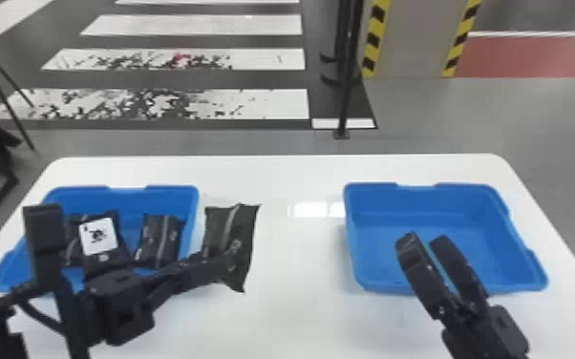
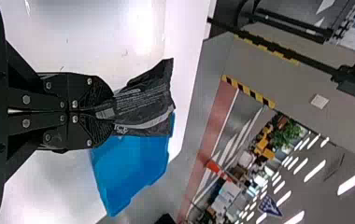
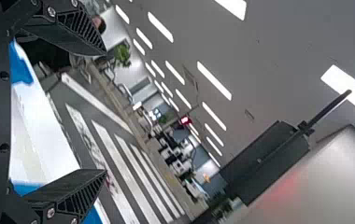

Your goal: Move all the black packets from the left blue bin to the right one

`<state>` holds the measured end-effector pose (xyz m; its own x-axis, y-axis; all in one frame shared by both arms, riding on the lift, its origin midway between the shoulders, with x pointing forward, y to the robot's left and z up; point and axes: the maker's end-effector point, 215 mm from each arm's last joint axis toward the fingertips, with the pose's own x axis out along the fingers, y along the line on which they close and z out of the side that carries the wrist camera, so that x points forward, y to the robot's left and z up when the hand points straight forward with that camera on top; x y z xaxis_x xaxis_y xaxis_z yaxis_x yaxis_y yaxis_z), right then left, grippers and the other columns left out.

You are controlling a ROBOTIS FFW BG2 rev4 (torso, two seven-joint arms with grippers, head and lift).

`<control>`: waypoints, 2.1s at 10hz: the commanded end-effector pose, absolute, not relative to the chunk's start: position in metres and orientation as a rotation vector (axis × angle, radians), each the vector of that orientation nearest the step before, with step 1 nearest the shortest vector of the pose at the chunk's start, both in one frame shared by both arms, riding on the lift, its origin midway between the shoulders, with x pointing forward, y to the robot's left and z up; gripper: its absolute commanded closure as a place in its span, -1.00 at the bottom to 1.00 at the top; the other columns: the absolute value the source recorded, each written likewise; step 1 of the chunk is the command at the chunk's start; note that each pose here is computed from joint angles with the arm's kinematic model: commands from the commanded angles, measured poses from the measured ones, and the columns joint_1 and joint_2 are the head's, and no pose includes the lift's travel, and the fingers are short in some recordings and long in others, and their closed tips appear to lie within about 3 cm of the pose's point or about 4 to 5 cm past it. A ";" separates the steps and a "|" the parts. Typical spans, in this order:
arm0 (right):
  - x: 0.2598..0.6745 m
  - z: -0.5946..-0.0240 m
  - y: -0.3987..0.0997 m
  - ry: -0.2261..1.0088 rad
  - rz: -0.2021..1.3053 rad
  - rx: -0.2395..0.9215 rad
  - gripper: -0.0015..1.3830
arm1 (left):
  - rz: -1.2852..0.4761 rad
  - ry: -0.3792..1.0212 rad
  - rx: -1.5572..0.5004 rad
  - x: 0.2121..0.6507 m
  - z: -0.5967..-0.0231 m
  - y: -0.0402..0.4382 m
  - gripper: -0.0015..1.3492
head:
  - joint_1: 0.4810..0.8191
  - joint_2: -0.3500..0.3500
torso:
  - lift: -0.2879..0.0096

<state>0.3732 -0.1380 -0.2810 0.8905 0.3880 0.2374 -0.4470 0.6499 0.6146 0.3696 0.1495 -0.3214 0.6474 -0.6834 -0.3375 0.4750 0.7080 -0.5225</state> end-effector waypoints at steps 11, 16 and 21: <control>0.383 -0.265 -0.057 0.020 0.734 0.776 0.85 | -1.034 0.559 -0.520 0.321 -0.287 0.018 0.79 | 0.27 -0.19 | -0.10; 0.385 -0.269 -0.059 0.035 0.743 0.767 0.85 | -0.996 0.515 -0.559 0.327 -0.281 0.026 -0.54 | 0.27 -0.15 | -0.10; 0.477 -0.324 -0.143 0.071 0.603 0.596 0.85 | -0.943 0.503 -0.611 0.324 -0.286 0.046 -0.75 | 0.27 -0.32 | -0.10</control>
<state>0.4655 -0.1331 -0.3169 0.8192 0.5602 0.1229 -0.5238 0.6435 0.5582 0.3235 0.0432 -0.2851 0.4916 -0.8611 -0.1297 0.5920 0.4397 -0.6754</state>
